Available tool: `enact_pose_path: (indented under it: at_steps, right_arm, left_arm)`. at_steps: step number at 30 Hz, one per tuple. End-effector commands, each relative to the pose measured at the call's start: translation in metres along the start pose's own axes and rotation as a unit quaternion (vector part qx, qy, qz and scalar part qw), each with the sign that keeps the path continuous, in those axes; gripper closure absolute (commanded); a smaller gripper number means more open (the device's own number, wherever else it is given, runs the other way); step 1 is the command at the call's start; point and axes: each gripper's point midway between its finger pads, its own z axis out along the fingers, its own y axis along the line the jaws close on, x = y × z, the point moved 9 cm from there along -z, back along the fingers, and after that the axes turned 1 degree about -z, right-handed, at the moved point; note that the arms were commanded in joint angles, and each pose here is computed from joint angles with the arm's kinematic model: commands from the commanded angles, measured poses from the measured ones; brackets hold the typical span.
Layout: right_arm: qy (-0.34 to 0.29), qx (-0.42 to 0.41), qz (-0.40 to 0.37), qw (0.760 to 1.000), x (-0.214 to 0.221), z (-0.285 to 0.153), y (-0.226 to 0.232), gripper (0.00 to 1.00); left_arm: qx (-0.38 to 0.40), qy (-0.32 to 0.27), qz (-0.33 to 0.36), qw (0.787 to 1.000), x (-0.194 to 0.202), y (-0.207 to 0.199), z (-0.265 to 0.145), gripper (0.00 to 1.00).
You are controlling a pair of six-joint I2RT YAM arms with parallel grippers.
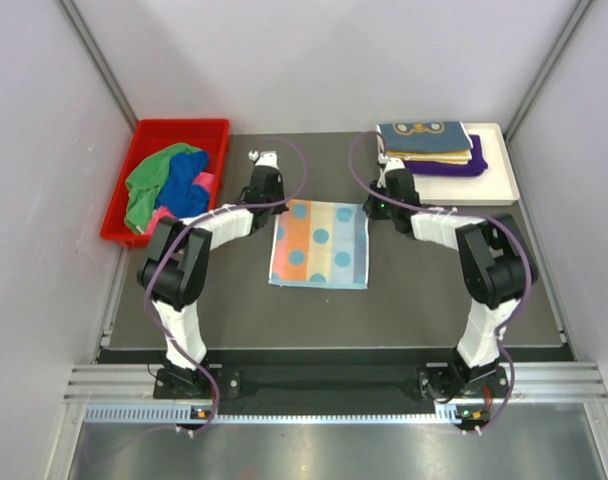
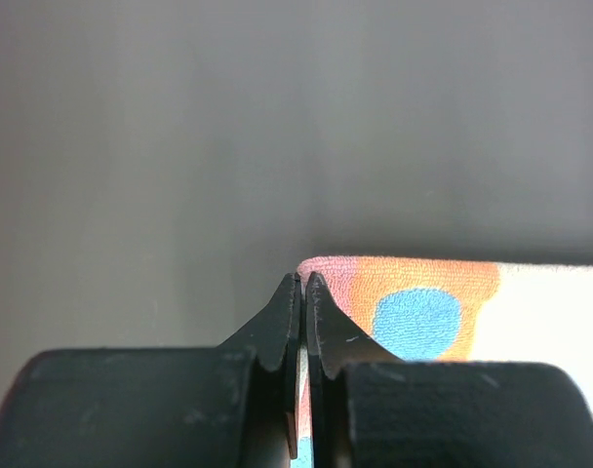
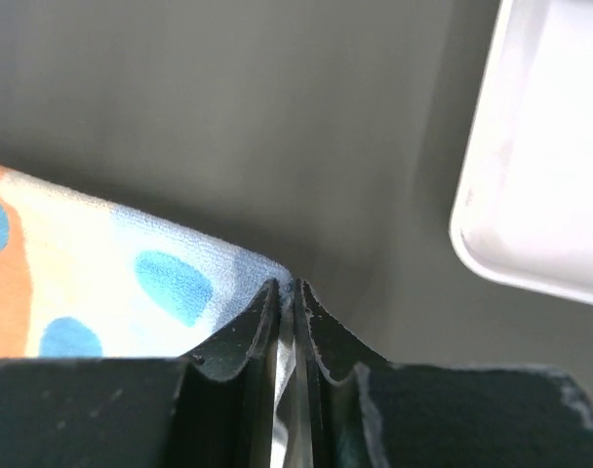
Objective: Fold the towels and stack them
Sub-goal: Fold the towel
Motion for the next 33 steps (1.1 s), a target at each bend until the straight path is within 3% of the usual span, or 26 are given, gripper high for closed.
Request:
enact_pose_path:
  at_steps: [1,17,33]
  right_arm:
    - [-0.11,-0.02,-0.012,0.994,-0.035,-0.028,0.012,0.89]
    - [-0.138,-0.068,-0.015,0.988,-0.011,-0.076,0.032,0.9]
    - [-0.108,-0.079,0.013,0.991,0.049,-0.108,0.039,0.9]
  left_arm:
    - [0.022,-0.086,-0.027,0.996,-0.035,-0.003,-0.022,1.0]
    - [0.087,-0.078,-0.03,0.993,-0.017,-0.001,-0.062,1.0]
    - [0.133,-0.038,-0.065,0.988,0.047,0.016,-0.098,0.99]
